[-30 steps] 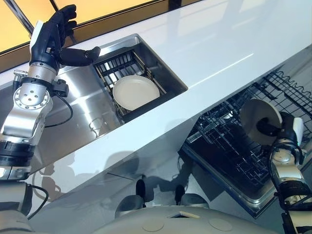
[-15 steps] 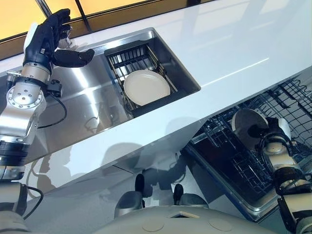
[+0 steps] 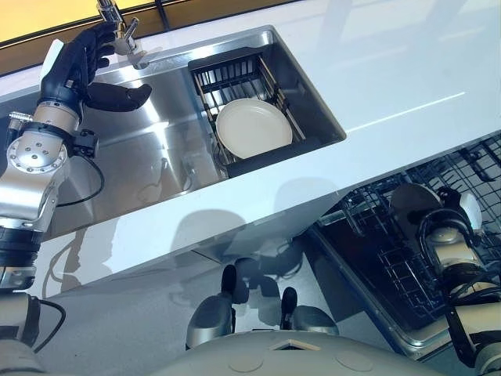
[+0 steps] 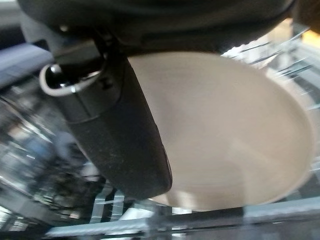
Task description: Pick up plates and place into dishwasher.
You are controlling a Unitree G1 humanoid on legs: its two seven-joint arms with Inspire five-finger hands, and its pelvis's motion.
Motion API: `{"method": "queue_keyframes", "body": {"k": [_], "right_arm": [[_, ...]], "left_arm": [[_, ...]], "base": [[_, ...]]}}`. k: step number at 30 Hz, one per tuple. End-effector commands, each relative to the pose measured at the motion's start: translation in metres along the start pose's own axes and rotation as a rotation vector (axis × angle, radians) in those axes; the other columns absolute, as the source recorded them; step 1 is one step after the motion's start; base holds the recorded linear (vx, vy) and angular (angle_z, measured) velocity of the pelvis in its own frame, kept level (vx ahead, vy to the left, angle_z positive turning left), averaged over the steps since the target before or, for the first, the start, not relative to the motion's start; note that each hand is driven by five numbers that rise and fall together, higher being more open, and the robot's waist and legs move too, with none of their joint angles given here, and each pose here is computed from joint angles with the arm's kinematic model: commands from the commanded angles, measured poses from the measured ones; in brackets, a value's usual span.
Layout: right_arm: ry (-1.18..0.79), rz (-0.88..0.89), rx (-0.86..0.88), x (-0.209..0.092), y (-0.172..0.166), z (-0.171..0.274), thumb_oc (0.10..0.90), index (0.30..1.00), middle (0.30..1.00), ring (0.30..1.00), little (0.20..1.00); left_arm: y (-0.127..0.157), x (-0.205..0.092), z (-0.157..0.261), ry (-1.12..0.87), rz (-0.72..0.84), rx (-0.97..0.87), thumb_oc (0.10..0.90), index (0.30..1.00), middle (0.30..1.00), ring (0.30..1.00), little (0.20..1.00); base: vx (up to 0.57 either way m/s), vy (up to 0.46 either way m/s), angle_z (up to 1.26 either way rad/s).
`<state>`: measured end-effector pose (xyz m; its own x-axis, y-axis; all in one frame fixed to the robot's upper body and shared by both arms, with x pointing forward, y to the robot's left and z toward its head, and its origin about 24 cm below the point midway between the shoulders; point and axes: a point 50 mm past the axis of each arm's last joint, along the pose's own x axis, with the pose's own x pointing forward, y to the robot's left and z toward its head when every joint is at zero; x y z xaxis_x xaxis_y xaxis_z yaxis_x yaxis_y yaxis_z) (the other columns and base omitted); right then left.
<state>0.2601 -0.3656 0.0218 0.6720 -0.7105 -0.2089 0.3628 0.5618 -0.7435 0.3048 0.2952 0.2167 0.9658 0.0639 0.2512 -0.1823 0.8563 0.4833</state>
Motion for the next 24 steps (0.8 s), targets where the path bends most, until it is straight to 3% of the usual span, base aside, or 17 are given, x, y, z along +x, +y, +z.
{"method": "queue_keyframes", "body": {"k": [1, 5, 9, 18, 24], "right_arm": [[-0.374, -0.189, 0.142, 0.0, -0.035, 0.081, 0.8, 0.9, 0.9, 0.9, 0.9], [-0.575, -0.229, 0.384, -0.022, -0.041, 0.12, 0.8, 0.9, 0.9, 0.9, 0.9], [-0.606, -0.175, 0.532, -0.031, -0.039, 0.126, 0.8, 0.9, 0.9, 0.9, 0.9], [-0.497, -0.068, 0.475, -0.027, -0.037, 0.106, 0.8, 0.9, 0.9, 0.9, 0.9], [-0.542, -0.073, 0.511, -0.035, -0.046, 0.11, 0.8, 0.9, 0.9, 0.9, 0.9]], "left_arm": [[0.014, 0.007, 0.053, -0.248, 0.068, -0.001, 0.8, 0.9, 0.9, 0.9, 0.9], [0.012, 0.007, 0.043, -0.22, 0.05, -0.007, 0.8, 0.9, 0.9, 0.9, 0.9], [0.011, 0.012, 0.04, -0.182, 0.021, -0.013, 0.8, 0.9, 0.9, 0.9, 0.9], [0.022, 0.028, 0.054, -0.166, -0.025, 0.07, 0.8, 0.9, 0.9, 0.9, 0.9], [0.016, 0.04, 0.06, -0.057, -0.187, 0.174, 0.8, 0.9, 0.9, 0.9, 0.9]], "base": [[0.0, 0.035, 0.01], [0.0, 0.046, -0.01], [-0.01, 0.055, -0.08], [-0.03, 0.041, -0.13], [-0.04, 0.053, -0.16]]}}
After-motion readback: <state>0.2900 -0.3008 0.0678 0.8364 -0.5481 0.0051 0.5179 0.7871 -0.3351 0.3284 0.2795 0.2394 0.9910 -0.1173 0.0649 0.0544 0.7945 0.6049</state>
